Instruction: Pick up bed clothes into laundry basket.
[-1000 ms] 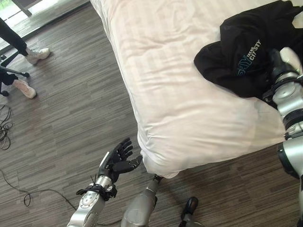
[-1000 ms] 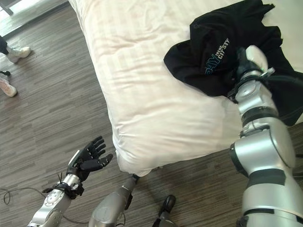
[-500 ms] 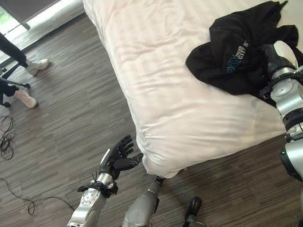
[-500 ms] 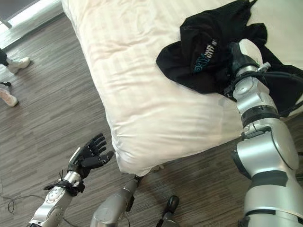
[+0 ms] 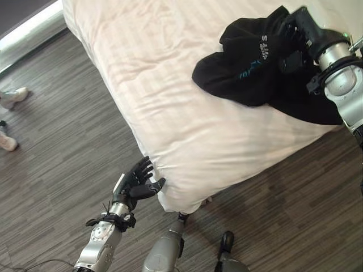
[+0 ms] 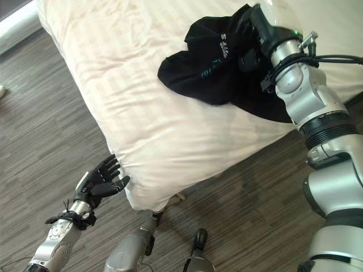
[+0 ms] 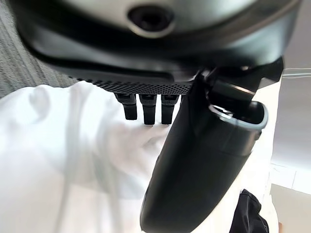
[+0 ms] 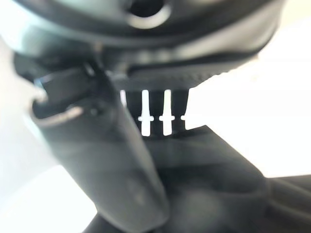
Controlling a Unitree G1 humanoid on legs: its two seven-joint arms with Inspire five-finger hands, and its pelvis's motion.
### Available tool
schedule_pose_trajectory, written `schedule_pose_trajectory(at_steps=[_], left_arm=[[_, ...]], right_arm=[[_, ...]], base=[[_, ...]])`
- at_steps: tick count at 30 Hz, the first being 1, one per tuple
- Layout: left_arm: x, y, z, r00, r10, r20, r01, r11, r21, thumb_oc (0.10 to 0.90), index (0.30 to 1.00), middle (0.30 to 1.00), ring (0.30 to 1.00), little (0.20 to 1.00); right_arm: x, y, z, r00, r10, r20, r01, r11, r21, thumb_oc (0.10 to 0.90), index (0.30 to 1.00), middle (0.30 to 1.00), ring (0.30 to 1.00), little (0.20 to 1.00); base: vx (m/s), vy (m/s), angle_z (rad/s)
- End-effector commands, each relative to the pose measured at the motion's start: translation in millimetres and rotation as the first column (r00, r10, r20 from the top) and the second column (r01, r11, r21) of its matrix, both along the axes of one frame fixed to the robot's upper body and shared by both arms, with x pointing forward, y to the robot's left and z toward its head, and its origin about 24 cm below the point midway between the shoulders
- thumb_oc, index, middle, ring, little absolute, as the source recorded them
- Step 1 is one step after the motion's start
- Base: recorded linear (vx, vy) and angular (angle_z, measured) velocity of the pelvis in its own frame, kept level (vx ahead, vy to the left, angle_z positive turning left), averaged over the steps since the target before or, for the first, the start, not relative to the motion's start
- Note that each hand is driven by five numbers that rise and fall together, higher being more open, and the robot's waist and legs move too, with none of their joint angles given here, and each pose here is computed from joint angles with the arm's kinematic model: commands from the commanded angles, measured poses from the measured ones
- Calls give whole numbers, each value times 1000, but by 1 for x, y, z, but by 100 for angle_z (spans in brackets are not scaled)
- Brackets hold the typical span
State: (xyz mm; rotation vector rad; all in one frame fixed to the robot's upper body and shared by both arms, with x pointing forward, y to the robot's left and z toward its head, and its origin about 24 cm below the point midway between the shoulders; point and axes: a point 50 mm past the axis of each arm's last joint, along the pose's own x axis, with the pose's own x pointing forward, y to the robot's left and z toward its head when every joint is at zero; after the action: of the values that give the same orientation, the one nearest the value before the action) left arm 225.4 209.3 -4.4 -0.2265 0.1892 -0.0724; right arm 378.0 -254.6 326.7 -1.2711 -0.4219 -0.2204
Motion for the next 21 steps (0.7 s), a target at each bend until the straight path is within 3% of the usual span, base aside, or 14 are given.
schedule_pose_trajectory(at_steps=[1, 7, 13, 16, 21], left_arm=[[-4, 3, 24, 990, -22, 141, 20, 1000, 19, 800, 900, 900, 900, 900], [-5, 5, 21, 992, -21, 125, 18, 1000, 19, 800, 900, 900, 900, 900], [-8, 8, 19, 993, 9, 117, -11, 1000, 20, 800, 900, 900, 900, 900], [-9, 12, 18, 993, 31, 114, -34, 999, 17, 800, 900, 900, 900, 900], [-13, 11, 13, 993, 58, 102, -57, 998, -5, 800, 900, 900, 900, 900]], right_arm=[[-22, 33, 62, 966, 123, 227, -94, 986, -136, 400, 300, 300, 300, 300], [-33, 28, 73, 950, 130, 285, -100, 988, -119, 400, 300, 300, 300, 300], [-75, 10, 94, 883, 183, 432, -165, 983, -79, 400, 300, 300, 300, 300], [-102, -25, 104, 855, 110, 507, -114, 993, -24, 400, 300, 300, 300, 300], [-155, -91, 109, 834, -93, 544, 88, 996, 35, 400, 300, 300, 300, 300]], base=[[22, 0, -14], [21, 4, -3], [45, 16, -13], [58, 14, -15], [39, 15, -28]])
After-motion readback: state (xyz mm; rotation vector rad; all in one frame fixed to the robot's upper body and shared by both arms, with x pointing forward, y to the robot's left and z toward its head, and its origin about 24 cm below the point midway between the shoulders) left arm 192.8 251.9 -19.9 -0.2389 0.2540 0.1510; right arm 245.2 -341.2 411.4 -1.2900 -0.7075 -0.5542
